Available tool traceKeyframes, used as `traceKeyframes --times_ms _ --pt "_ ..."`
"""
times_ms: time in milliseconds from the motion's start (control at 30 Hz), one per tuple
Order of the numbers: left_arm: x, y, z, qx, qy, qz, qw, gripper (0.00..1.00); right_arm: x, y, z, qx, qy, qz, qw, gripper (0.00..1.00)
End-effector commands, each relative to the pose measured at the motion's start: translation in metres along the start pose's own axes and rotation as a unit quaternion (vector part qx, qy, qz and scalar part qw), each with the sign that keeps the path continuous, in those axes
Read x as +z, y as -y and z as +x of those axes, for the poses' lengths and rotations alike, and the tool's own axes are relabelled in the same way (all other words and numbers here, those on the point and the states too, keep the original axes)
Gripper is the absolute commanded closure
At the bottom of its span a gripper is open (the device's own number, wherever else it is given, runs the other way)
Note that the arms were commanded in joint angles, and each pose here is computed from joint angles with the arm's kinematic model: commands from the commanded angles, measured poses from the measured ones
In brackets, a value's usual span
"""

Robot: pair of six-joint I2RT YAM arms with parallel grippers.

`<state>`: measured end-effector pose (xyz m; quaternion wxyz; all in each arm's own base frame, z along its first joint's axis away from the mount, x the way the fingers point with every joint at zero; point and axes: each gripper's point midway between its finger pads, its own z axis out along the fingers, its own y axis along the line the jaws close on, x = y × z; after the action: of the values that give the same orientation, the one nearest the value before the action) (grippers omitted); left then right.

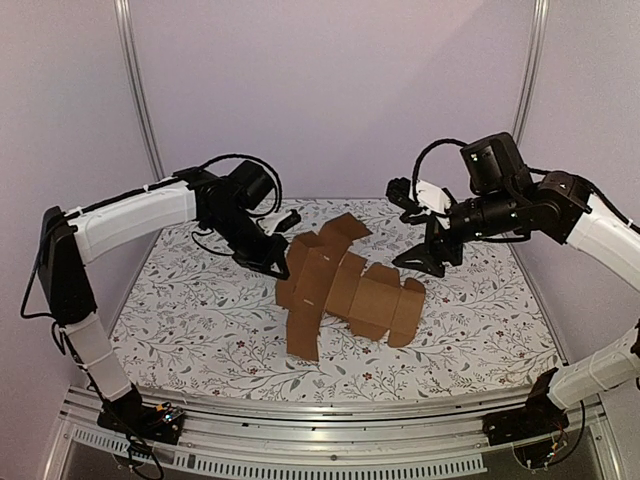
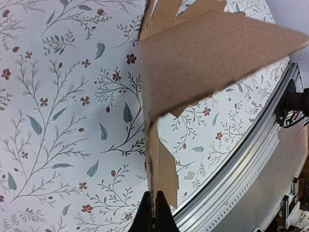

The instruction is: Fold the paper box

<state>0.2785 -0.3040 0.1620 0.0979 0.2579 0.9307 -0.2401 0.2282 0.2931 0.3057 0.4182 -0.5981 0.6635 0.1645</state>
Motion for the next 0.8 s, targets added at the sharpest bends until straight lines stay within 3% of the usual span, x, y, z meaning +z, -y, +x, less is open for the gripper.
traceKeyframes --times_ms 0,267,767 --pt "-0.002 0.002 -0.011 0.073 -0.018 -0.038 0.996 1.0 0.014 0.006 -0.013 -0.046 0.007 -0.005 0.999 0.15" --pt "-0.005 0.004 -0.044 0.137 -0.017 -0.091 0.986 1.0 0.052 0.036 -0.026 -0.056 0.011 0.032 0.998 0.26" --pt "-0.006 0.017 -0.055 0.151 -0.005 -0.096 0.984 1.0 0.115 0.067 -0.042 -0.063 0.009 0.043 0.997 0.42"
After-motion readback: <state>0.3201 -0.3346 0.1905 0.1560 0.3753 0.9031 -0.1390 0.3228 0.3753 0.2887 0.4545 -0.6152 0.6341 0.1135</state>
